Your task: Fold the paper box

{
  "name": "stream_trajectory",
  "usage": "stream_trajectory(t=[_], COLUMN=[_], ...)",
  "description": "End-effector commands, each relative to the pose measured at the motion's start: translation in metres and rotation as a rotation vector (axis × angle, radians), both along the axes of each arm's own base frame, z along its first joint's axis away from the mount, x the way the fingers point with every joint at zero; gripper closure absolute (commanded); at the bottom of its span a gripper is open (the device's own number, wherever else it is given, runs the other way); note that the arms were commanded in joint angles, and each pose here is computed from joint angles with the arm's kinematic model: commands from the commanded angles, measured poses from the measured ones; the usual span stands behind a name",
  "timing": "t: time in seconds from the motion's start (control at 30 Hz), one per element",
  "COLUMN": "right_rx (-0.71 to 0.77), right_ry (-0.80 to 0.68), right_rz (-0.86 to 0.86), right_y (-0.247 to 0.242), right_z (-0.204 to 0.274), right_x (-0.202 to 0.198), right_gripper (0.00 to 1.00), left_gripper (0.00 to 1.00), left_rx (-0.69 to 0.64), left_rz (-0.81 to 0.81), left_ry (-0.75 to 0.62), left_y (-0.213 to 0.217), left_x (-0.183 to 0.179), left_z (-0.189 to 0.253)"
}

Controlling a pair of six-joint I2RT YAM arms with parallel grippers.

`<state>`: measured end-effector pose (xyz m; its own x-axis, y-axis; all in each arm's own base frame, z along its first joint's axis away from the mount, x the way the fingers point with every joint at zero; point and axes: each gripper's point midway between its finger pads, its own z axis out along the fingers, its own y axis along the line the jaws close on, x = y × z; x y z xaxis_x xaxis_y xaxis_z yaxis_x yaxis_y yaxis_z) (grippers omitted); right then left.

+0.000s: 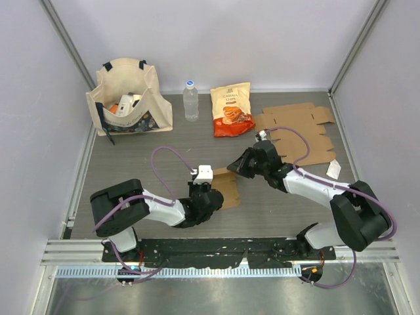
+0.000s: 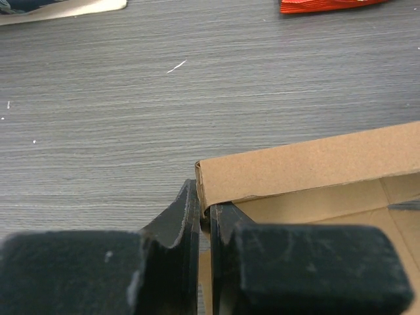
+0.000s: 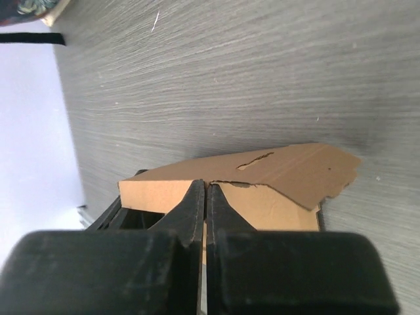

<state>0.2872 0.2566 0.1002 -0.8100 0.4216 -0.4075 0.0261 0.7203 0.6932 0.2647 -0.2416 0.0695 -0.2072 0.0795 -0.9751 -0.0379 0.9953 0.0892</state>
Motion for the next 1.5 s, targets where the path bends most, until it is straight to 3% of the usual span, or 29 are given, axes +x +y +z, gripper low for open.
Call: stream_trajectory(t=[0.0, 0.07, 0.1, 0.13, 0.17, 0.2, 0.23, 0.3, 0.33, 0.43, 0.47, 0.53, 0.57, 0.67, 0.9, 1.47], right_rx=[0.301, 0.396, 0.375, 0.306, 0.253, 0.142, 0.055, -0.092, -0.136, -0.153, -0.159, -0.18, -0.177, -0.241, -0.37, -0.219], right_ry=[-0.038, -0.065, -0.076, -0.051, -0.068, -0.142, -0.12, -0.213, -0.19, -0.243, -0.277, -0.342, -0.363, -0.424, -0.407, -0.491], right_rz=[-0.087, -0.087, -0.073, -0.053, -0.026, 0.008, 0.009, -0.002, 0.002, 0.01, 0.023, 0.02, 0.02, -0.057, -0.169, -0.103], right_y=[0.006, -0.002, -0.004, -0.007, -0.011, -0.021, -0.034, -0.059, -0.068, -0.07, -0.065, -0.05, -0.044, -0.038, -0.056, -0.016], right_z=[0.035, 0.035, 0.032, 0.023, 0.022, 0.017, 0.007, 0.013, 0.003, -0.006, -0.007, -0.015, -0.015, -0.022, -0.052, -0.041], right_x=[0.012, 0.015, 0.016, 0.014, 0.012, 0.013, 0.003, -0.001, -0.011, -0.025, -0.028, -0.032, -0.031, -0.02, -0.003, 0.011], right_gripper=[0.99, 0.99, 0.99, 0.87, 0.5, 0.4, 0.36, 0.33, 0.33, 0.4, 0.55, 0.69, 0.84, 0.99, 0.99, 0.99], left_gripper=[1.0, 1.0, 1.0, 1.0, 1.0, 1.0, 1.0, 1.0, 1.0, 1.0, 1.0, 1.0, 1.0, 1.0, 1.0, 1.0], left_rx=[-0.086, -0.106, -0.119, -0.137, -0.137, -0.143, -0.149, -0.152, -0.153, -0.164, -0.165, -0.166, -0.161, -0.155, -0.101, -0.13], left_rz=[0.046, 0.052, 0.059, 0.064, 0.071, 0.075, 0.082, 0.094, 0.096, 0.098, 0.098, 0.098, 0.098, 0.102, 0.111, 0.098], left_ry=[-0.055, -0.053, -0.056, -0.057, -0.059, -0.062, -0.063, -0.069, -0.069, -0.07, -0.07, -0.068, -0.063, -0.061, -0.049, -0.036], left_y=[-0.005, -0.003, -0.002, -0.002, 0.0, 0.001, 0.003, 0.006, 0.008, 0.009, 0.008, 0.009, 0.01, 0.011, 0.009, 0.004], left_x=[0.002, 0.001, 0.001, 0.001, 0.0, 0.0, 0.0, -0.001, -0.001, -0.001, -0.001, -0.002, -0.002, -0.002, -0.001, -0.002], left_z=[0.02, 0.022, 0.023, 0.024, 0.024, 0.026, 0.026, 0.028, 0.027, 0.026, 0.026, 0.025, 0.023, 0.021, 0.016, 0.013])
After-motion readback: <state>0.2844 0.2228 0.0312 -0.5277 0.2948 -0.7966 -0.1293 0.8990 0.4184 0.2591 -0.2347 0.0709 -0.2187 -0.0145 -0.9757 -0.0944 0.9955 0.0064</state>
